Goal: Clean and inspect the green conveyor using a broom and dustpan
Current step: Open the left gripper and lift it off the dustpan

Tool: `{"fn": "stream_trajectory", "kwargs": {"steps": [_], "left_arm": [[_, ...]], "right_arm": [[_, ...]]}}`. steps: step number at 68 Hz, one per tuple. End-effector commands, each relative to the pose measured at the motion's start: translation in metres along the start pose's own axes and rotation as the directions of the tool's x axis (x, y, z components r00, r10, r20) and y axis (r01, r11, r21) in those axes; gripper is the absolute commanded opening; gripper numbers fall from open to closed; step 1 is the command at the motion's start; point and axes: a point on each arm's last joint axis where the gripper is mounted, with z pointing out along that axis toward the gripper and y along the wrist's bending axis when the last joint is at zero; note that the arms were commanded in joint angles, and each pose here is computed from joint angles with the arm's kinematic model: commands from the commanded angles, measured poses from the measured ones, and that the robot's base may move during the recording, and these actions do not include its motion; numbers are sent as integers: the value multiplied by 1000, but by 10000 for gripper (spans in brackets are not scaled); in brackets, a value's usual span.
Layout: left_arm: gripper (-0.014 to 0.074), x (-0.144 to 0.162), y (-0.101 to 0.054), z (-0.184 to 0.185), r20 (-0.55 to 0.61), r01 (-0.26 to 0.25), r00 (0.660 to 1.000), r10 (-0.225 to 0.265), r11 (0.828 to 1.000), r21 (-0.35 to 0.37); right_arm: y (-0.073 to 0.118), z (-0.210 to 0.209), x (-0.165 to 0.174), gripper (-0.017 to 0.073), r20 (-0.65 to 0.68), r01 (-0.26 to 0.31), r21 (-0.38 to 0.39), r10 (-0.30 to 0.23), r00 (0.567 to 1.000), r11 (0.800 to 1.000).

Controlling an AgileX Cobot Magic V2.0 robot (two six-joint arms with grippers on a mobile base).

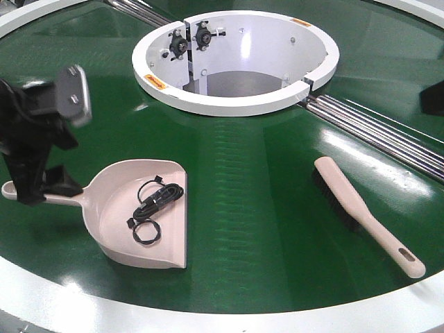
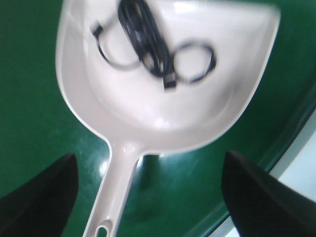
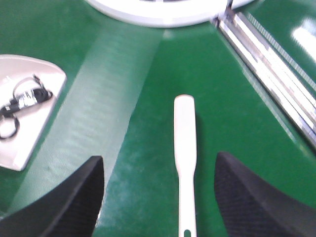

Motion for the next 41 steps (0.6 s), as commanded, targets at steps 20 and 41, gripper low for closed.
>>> {"fn": "stream_trajectory", "kwargs": {"steps": [20, 41], "left_arm": [[477, -21, -64, -136, 493, 376, 839, -231, 901, -217], [471, 33, -145, -127, 725, 570, 673, -147, 727, -383]], "right_arm": [[8, -39, 63, 453, 441, -4, 80, -32, 897, 997], [13, -12, 147, 453, 573, 10, 103, -68, 817, 995]]}}
